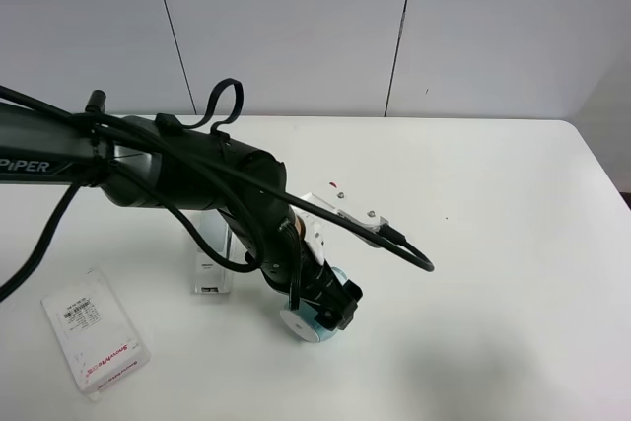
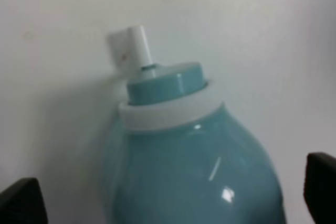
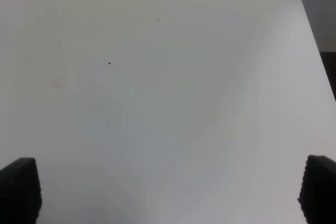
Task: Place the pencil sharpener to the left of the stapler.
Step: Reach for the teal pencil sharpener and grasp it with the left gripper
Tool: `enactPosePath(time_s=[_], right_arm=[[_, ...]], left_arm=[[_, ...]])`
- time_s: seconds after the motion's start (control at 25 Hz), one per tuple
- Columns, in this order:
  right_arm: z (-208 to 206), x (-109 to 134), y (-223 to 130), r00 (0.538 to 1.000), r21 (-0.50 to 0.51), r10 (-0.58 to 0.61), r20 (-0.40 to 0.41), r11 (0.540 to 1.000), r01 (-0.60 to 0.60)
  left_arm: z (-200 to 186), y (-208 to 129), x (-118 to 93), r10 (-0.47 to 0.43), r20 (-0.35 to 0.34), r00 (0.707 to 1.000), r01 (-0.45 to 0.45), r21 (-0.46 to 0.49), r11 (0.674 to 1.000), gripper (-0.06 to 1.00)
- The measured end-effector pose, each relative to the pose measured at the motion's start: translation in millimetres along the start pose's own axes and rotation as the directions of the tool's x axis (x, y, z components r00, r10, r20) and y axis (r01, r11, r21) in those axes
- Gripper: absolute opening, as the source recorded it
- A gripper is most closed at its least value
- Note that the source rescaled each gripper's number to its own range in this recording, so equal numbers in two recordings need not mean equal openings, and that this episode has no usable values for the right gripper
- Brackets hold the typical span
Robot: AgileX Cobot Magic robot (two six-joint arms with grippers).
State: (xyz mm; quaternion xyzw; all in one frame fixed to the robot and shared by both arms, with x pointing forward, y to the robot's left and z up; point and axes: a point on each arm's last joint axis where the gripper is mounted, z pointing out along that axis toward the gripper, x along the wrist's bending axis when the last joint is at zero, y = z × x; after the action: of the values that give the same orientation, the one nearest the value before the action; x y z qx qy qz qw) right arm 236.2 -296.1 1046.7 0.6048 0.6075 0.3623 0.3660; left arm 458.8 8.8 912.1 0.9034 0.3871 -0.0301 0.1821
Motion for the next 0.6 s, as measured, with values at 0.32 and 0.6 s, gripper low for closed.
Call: enactPosePath(time_s=[0.32,0.6], right_arm=[[0.0,0.0,0.0,1.0,0.0,0.0,0.0,1.0,0.0],[0.0,0.0,0.0,1.0,0.0,0.0,0.0,1.0,0.0]], left_arm=[[18.5,-7.2,-11.2,0.051,-0.003,0.999,-0.051,0.056,0.997,1.0],[27.0,-9.5,-18.8,0.074,-0.003,0.997,-0.073,0.054,0.996,1.0]])
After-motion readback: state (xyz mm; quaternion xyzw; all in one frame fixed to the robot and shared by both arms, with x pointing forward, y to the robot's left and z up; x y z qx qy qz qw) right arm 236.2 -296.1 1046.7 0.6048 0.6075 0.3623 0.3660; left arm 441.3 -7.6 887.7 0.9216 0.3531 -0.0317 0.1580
